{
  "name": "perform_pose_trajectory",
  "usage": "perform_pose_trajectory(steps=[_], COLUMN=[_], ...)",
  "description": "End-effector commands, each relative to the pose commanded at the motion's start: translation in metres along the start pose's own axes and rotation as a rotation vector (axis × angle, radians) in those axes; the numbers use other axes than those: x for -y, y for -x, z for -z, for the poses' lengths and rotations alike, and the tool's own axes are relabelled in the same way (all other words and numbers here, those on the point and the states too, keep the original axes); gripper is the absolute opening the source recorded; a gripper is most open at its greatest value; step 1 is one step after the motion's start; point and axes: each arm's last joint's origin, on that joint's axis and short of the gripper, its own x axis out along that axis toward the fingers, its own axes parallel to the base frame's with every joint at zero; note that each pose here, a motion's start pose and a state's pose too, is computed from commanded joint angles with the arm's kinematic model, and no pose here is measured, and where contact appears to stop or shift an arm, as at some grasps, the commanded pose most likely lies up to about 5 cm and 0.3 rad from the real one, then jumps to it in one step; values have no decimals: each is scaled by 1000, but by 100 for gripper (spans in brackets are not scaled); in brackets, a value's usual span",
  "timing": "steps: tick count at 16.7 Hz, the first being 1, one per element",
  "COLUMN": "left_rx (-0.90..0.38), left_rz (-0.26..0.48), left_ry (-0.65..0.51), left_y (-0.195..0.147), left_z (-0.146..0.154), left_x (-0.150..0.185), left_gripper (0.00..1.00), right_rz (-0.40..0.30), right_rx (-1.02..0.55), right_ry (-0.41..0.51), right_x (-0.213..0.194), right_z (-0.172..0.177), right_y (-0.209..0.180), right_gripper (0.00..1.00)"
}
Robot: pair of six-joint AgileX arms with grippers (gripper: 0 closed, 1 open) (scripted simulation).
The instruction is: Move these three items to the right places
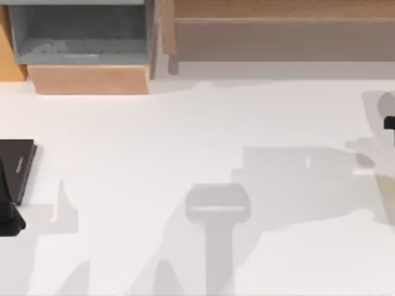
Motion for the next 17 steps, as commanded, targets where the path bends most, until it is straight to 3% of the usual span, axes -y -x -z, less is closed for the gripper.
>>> perform_pose_trajectory(steps=[4,8,13,17], left_rx=[0,0,0,0], left_rz=[0,0,0,0], left_ry=[0,0,0,0], left_y=[0,0,0,0], left_z=[0,0,0,0], left_x=[0,0,0,0], left_gripper=[100,100,100,100], right_rz=[20,4,-101,-185], right_rx=[141,461,951,1298], right_ry=[82,234,351,320], right_x=[-36,-112,-204,-239], right_z=[-8,-9,15,39], right_y=[11,43,112,174], right_gripper=[0,0,0,0])
